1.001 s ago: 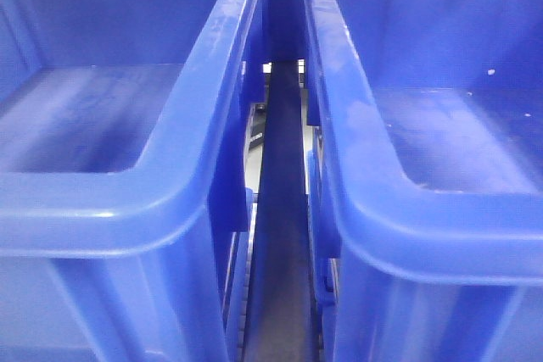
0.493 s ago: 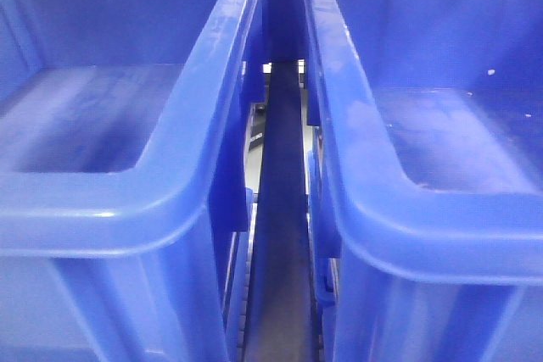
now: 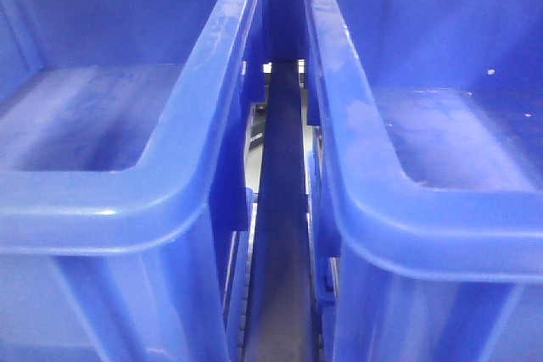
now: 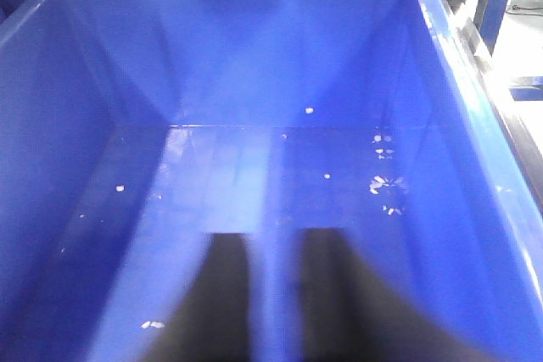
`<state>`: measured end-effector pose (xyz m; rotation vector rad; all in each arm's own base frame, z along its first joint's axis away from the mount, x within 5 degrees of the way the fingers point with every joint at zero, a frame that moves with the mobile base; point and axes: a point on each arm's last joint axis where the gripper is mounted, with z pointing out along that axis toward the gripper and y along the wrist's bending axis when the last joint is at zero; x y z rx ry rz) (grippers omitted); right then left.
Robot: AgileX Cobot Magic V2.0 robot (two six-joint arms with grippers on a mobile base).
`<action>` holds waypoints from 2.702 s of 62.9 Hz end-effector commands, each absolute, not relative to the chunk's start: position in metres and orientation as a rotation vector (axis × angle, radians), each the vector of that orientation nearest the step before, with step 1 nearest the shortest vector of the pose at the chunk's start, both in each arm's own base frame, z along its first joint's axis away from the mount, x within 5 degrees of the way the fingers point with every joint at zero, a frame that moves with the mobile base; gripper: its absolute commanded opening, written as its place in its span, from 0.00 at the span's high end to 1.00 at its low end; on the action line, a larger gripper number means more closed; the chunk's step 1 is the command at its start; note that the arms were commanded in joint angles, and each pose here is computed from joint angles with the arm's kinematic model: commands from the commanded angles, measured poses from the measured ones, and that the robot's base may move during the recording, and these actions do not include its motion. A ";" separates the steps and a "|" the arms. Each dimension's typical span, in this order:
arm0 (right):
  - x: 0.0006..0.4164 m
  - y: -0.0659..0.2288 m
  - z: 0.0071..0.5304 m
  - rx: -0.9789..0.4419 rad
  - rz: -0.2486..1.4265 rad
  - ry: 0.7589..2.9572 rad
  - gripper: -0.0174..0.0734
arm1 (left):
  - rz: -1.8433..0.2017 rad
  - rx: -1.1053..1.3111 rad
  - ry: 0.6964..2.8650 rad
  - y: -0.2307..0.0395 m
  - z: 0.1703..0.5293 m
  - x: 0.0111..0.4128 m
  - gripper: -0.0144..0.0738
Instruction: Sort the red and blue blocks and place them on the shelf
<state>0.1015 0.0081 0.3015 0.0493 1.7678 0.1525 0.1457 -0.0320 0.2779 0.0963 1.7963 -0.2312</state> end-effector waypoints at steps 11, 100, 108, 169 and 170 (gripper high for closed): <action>0.104 0.008 0.318 0.039 0.153 1.659 0.75 | -0.250 0.069 1.663 -0.031 0.299 0.146 0.69; 0.040 0.002 0.334 0.066 0.169 1.603 0.75 | -0.326 0.052 1.377 -0.013 0.331 0.052 0.69; 0.040 0.002 0.335 0.066 0.169 1.601 0.75 | -0.326 0.052 1.377 -0.013 0.331 0.052 0.69; 0.050 0.003 0.301 -0.088 0.018 1.506 0.75 | -0.326 0.052 1.377 -0.013 0.331 0.052 0.69; 0.050 0.003 0.299 -0.100 0.006 1.494 0.75 | -0.326 0.052 1.377 -0.013 0.331 0.052 0.69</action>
